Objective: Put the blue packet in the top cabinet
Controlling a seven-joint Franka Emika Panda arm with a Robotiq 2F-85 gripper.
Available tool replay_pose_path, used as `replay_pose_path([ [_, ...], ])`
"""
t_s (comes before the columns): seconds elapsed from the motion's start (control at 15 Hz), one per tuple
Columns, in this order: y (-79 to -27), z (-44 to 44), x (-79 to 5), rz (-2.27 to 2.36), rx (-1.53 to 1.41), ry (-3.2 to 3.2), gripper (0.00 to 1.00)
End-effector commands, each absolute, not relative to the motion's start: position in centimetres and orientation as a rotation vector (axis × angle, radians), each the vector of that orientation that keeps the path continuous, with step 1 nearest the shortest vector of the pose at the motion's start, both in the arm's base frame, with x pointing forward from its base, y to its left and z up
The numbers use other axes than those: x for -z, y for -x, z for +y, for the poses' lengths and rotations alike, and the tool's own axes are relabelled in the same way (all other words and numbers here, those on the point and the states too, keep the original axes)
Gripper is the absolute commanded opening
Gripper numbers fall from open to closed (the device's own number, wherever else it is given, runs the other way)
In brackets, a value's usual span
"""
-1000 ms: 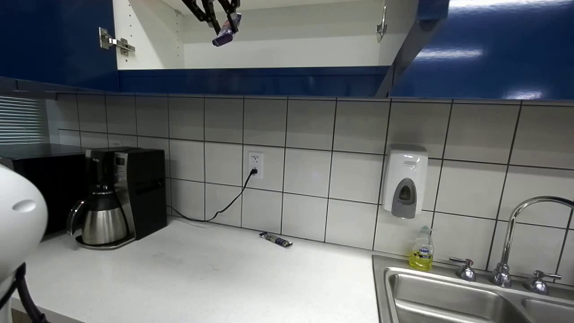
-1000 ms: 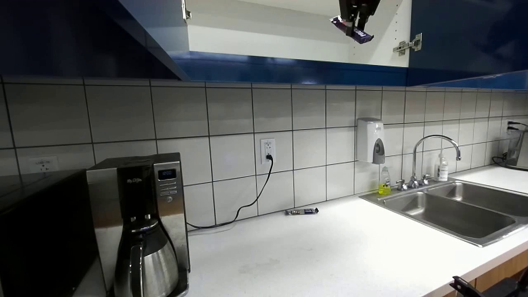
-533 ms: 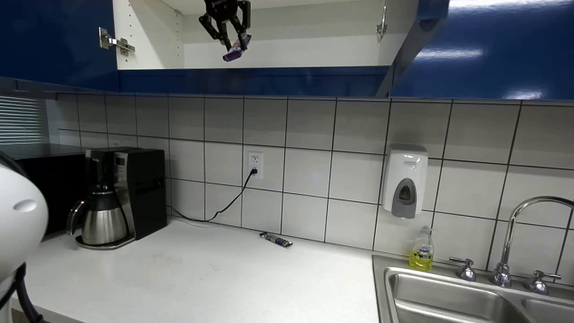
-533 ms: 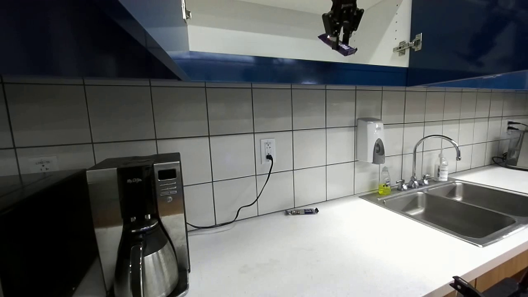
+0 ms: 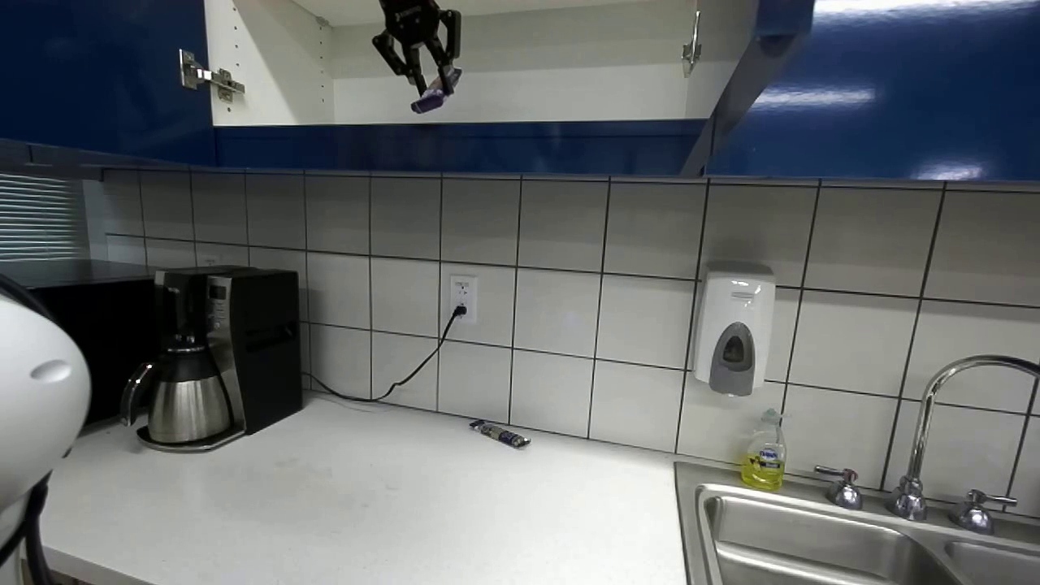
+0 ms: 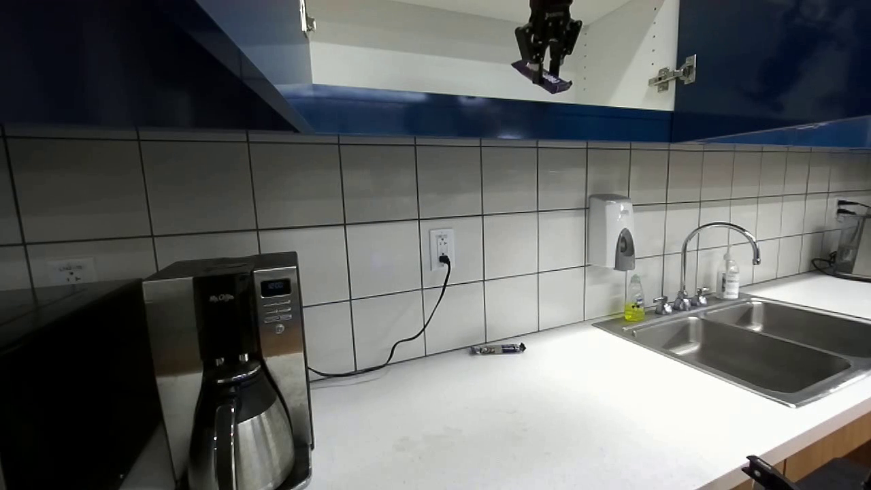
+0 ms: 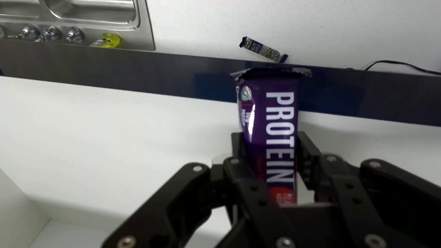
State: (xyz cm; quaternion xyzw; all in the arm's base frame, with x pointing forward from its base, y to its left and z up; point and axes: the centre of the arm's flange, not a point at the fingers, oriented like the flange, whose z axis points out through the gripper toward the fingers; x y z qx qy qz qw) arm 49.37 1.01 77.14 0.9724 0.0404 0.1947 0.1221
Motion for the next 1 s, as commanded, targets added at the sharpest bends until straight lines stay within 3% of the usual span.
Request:
replay_pose_path([
  [0.0, -51.1, 1.4, -79.0, 0.075, -0.548, -2.858, 0.14],
  [0.93, -54.8, 0.8, -77.8, 0.029, -0.482, -2.877, 0.14],
])
